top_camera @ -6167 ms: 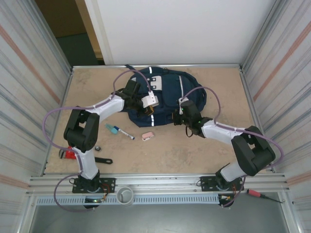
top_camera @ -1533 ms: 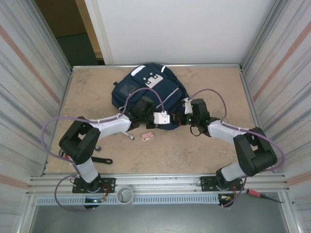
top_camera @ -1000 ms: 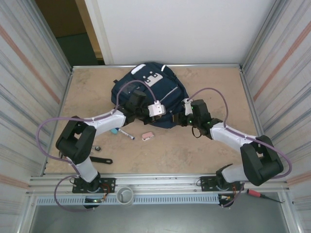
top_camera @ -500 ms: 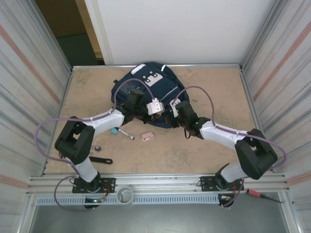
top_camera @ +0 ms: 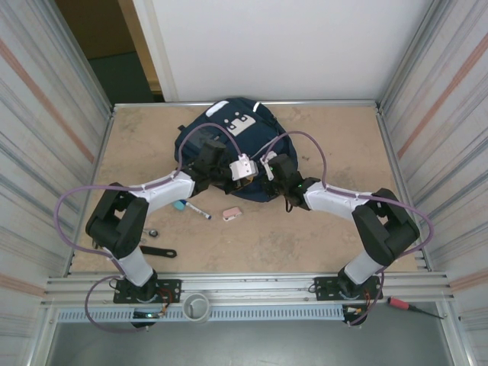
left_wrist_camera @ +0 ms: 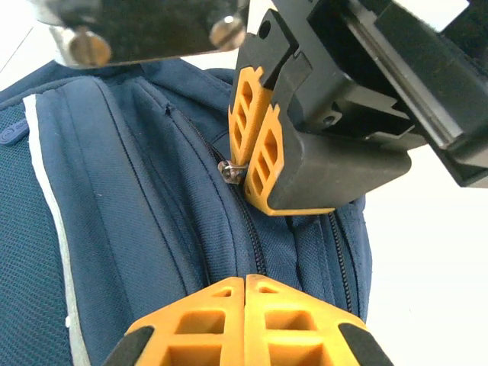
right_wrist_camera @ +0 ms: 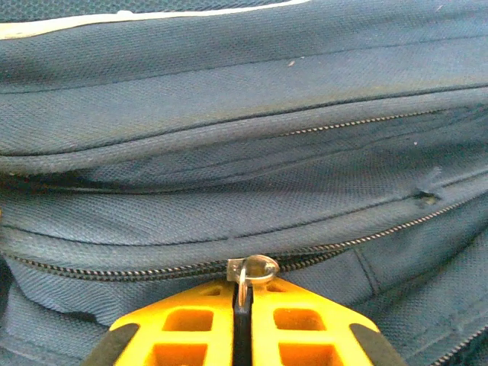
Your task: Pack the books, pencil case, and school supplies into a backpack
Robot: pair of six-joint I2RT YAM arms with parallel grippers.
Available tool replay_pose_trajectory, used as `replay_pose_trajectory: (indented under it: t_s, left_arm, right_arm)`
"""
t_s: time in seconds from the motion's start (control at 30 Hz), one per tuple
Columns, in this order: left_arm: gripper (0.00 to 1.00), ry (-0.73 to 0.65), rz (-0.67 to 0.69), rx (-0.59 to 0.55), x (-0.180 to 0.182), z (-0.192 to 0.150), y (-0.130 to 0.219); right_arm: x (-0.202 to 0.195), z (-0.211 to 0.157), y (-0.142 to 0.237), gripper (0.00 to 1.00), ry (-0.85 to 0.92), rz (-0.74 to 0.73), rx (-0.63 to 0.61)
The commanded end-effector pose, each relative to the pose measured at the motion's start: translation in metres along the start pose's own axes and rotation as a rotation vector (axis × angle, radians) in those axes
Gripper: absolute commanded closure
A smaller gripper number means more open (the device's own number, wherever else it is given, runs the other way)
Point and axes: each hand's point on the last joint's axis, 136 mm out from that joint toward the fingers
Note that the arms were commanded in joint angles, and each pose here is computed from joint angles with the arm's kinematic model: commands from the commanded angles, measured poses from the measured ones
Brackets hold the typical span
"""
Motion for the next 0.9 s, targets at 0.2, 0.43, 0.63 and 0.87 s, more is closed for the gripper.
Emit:
replay_pose_trajectory:
  t_s: [0.2, 0.43, 0.63, 0.87]
  left_arm:
    - [1.00, -0.040, 0.095, 0.018, 0.028, -0.012, 0.026]
    - [1.00, -0.034, 0.140, 0.062, 0.038, -0.031, 0.031]
    - [1.00, -0.027, 0.147, 0.033, 0.038, -0.025, 0.040]
    - [0.60, -0.086, 0.069, -0.026, 0.007, 0.010, 0.035]
  right_arm:
    - [-0.026, -0.007, 0.022, 1.00, -0.213, 0.105, -0.005]
    - [-0.038, -0.012, 0.026, 1.00, -0.403, 0.228, 0.006]
    - [-0.024, -0.004, 0.031, 1.00, -0.441, 0.346, -0.005]
    - [-0.003, 0.012, 0.045, 1.00, -0.407, 0.468, -0.034]
Point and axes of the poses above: each hand's point on the last joint's axis, 136 mm out from that joint toward the fingers, its own y axis back along the fingers, its own x axis along the line the jaws close on, z = x × y, and after that the axes turned 3 degrees about y, right-handed
